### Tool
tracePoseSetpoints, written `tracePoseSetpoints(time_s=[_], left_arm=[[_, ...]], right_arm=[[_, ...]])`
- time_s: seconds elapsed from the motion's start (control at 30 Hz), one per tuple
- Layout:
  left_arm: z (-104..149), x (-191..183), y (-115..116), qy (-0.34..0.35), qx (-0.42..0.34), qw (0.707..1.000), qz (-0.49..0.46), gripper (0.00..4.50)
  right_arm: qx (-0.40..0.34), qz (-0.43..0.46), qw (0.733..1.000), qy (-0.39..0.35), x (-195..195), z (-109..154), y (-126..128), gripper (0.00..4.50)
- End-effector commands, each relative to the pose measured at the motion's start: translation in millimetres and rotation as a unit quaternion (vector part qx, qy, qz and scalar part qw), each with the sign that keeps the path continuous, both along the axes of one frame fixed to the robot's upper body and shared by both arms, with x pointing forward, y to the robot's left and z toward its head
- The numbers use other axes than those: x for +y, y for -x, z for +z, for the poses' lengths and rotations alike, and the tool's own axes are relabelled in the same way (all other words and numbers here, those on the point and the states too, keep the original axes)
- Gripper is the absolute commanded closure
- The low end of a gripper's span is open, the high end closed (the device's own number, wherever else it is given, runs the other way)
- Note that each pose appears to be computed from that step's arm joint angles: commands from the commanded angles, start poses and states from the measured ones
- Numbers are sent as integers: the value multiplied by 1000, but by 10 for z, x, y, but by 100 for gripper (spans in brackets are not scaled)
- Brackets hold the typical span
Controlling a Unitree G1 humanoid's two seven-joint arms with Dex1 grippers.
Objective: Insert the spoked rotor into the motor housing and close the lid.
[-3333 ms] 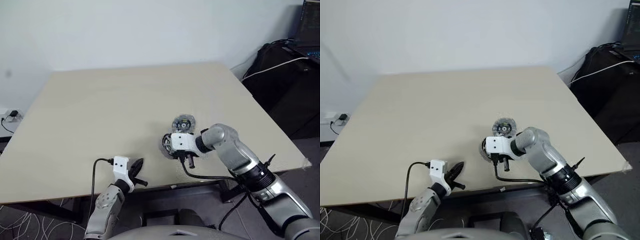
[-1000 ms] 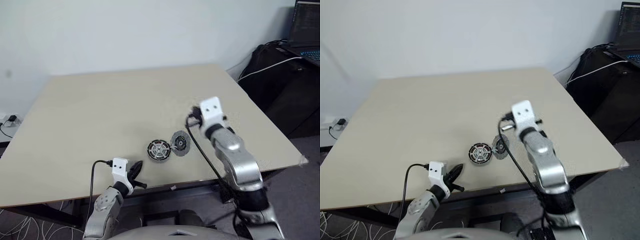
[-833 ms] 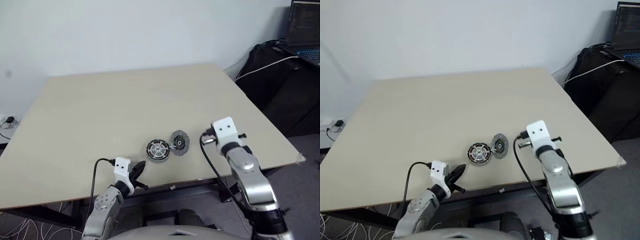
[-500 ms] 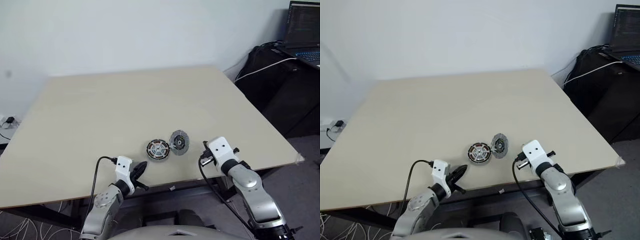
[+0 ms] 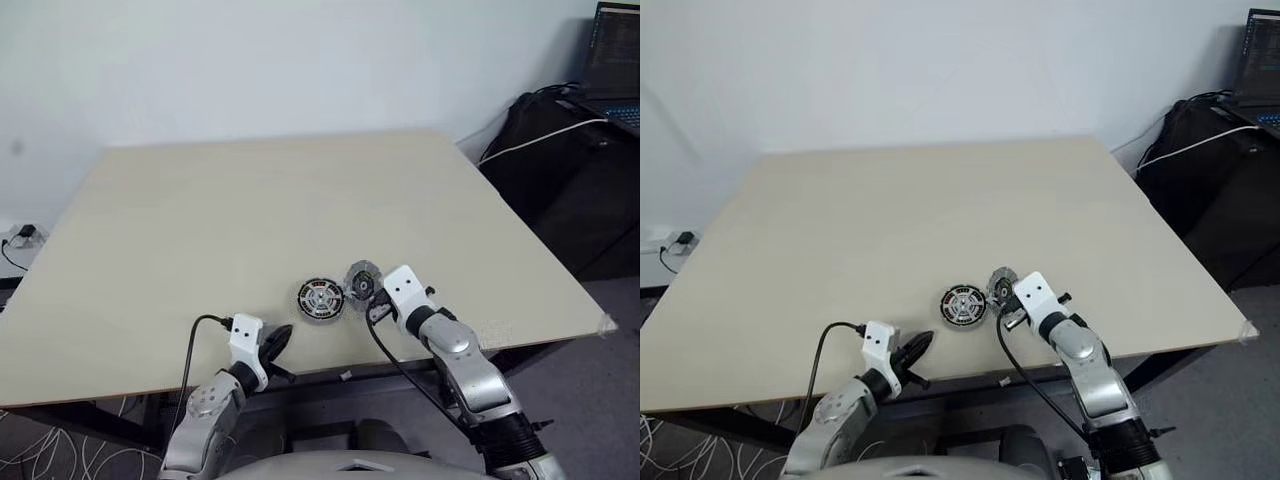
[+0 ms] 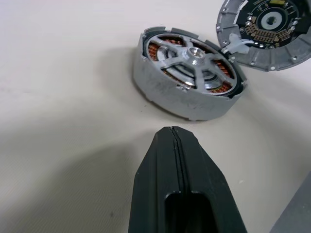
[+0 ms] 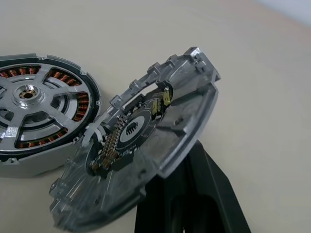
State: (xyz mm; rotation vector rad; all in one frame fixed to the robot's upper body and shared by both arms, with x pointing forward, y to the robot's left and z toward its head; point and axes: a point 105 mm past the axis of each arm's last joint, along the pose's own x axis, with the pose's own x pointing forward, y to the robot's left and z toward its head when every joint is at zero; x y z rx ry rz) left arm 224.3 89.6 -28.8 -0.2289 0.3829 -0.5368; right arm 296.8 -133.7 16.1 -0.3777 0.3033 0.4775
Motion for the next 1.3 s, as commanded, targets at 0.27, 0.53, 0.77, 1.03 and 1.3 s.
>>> tracePoseSetpoints(time_s=[0.27, 0.53, 0.77, 1.03, 1.3], left_arm=[[171, -16, -80, 15, -31, 999, 0, 450], [167, 0, -74, 15, -29, 999, 4, 450], [167, 13, -70, 14, -28, 999, 8, 450], [168, 12, -62, 14, -26, 1000, 6, 450], [165, 17, -48, 12, -24, 1000, 6, 450]], right_arm=[[25, 131, 990, -49, 390, 254, 79, 449], [28, 147, 987, -56, 511, 289, 20, 449], [37, 156, 985, -65, 580, 254, 17, 449], [99, 228, 963, -104, 790, 173, 218, 449], [133, 244, 955, -99, 844, 45, 227, 449]])
